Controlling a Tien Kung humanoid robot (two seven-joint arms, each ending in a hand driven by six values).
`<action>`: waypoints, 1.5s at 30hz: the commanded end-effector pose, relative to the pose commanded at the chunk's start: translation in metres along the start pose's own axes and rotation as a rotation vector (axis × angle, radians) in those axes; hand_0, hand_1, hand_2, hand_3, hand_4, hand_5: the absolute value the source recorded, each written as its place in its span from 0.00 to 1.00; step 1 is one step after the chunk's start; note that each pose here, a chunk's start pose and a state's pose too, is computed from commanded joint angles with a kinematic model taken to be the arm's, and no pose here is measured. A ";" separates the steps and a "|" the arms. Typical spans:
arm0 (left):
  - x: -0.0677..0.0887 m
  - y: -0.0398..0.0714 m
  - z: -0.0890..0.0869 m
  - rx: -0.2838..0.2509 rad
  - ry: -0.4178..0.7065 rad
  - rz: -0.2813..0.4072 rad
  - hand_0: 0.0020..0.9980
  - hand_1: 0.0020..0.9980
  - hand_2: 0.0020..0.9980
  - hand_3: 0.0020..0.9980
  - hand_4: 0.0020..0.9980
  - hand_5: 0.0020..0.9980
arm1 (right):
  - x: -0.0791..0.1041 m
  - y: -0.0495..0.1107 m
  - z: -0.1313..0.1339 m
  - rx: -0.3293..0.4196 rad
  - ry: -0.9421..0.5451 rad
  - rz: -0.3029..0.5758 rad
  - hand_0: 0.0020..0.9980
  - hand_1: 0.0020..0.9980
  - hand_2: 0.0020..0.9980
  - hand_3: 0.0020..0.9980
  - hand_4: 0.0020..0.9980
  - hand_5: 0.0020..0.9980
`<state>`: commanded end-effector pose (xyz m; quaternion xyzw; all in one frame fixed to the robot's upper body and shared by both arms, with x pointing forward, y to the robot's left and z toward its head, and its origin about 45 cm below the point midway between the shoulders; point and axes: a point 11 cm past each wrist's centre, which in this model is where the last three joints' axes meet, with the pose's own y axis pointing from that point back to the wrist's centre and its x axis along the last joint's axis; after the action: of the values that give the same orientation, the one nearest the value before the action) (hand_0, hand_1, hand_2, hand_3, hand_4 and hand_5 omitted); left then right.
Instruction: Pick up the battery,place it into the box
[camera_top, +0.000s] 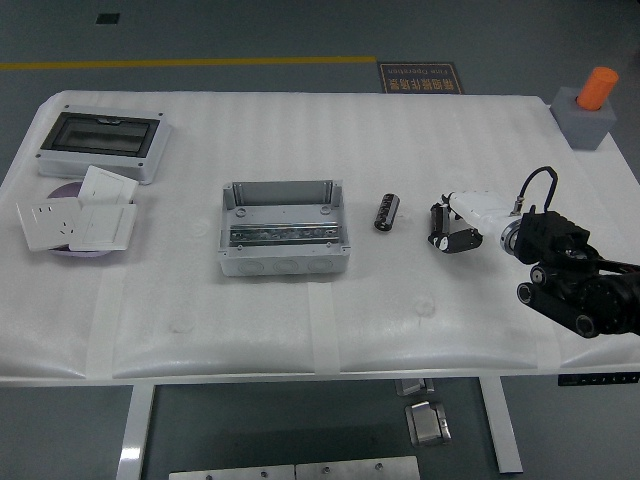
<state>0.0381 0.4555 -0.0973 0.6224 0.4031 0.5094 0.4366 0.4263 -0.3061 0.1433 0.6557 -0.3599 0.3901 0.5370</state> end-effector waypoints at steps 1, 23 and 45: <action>0.000 0.000 0.000 0.000 0.000 0.000 0.46 0.58 0.40 0.52 0.45 0.32 | 0.001 0.000 -0.001 0.003 -0.002 0.004 0.72 0.65 0.64 0.66 0.50 0.29; 0.003 0.000 -0.004 0.013 0.001 0.006 0.46 0.58 0.40 0.52 0.45 0.33 | 0.051 0.026 -0.118 0.302 -0.340 0.193 0.70 0.64 0.62 0.65 0.53 0.33; 0.003 0.000 -0.007 0.022 -0.006 0.000 0.46 0.58 0.40 0.52 0.45 0.33 | 0.019 0.028 -0.183 0.404 -0.375 0.092 0.88 0.78 0.84 0.93 0.93 0.64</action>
<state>0.0317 0.4597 -0.0959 0.6284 0.4075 0.5032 0.4311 0.3871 -0.1315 0.1937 0.7932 -0.3975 0.3497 0.3010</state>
